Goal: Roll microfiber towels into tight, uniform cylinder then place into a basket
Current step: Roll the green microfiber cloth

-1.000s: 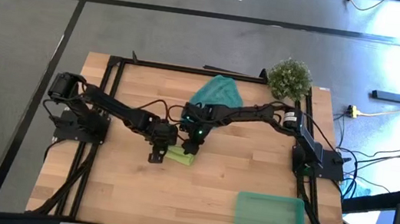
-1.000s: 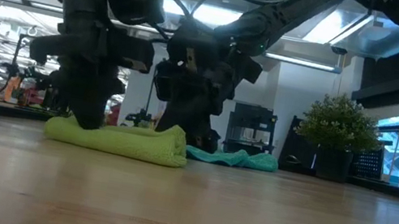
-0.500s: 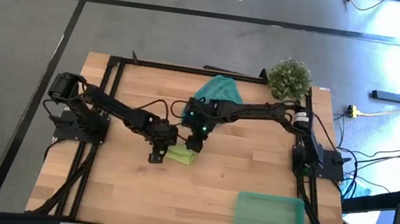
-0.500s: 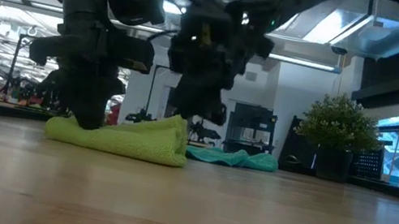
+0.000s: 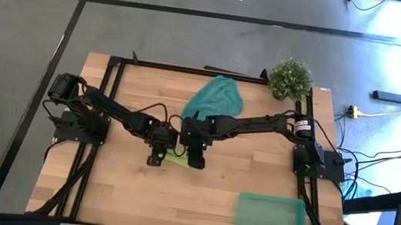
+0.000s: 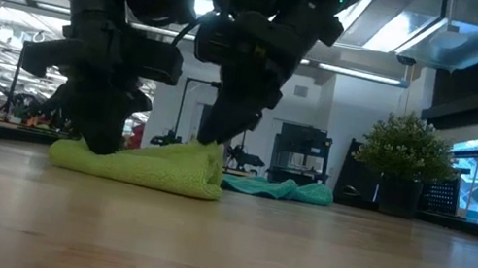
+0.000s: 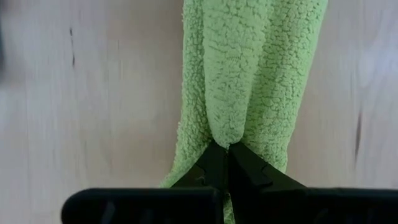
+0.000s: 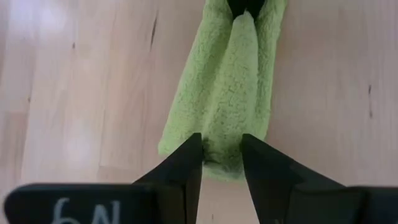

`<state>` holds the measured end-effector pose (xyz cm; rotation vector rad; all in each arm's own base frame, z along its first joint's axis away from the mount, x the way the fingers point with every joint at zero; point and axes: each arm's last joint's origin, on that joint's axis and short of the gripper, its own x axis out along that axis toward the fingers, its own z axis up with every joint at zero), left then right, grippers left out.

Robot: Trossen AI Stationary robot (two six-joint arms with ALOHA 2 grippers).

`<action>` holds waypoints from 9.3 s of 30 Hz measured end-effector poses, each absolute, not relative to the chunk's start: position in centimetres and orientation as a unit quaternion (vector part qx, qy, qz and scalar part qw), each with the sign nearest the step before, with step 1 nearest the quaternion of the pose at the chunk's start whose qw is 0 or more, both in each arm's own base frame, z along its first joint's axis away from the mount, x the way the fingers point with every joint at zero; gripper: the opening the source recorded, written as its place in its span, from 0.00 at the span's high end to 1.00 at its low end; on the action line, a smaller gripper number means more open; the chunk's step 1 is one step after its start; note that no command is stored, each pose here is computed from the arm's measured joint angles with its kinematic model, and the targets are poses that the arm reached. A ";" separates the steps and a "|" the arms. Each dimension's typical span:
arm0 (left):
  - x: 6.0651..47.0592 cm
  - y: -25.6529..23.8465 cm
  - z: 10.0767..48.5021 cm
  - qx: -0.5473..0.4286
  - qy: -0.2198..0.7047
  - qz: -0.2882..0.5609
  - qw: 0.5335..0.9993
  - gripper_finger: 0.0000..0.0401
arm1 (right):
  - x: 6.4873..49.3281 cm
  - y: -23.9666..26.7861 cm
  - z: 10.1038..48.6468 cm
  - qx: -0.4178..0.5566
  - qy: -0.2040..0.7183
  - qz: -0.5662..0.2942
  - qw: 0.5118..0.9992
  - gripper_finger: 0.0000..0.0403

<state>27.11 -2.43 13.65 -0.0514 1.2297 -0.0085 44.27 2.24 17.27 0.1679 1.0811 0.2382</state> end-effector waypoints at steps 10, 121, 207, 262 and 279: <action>27.1 -2.9 13.6 -0.022 0.578 -0.016 0.816 1.00 | 43.1 2.3 19.1 0.061 0.529 0.112 0.839 0.71; 27.2 -2.7 13.7 0.005 0.569 -0.109 0.815 0.97 | 42.2 9.4 8.9 0.076 0.346 0.118 0.928 0.71; 28.3 -7.6 15.4 0.162 0.485 -0.121 0.851 0.73 | 42.1 8.6 8.6 0.112 0.360 0.120 0.918 0.71; 28.9 -7.5 13.4 0.161 0.502 -0.118 0.841 0.73 | 41.2 9.3 13.1 -0.001 0.332 0.091 0.939 0.71; 28.2 -7.3 16.0 0.161 0.474 -0.110 0.859 0.73 | 40.5 9.3 11.8 0.019 0.389 0.092 0.916 0.71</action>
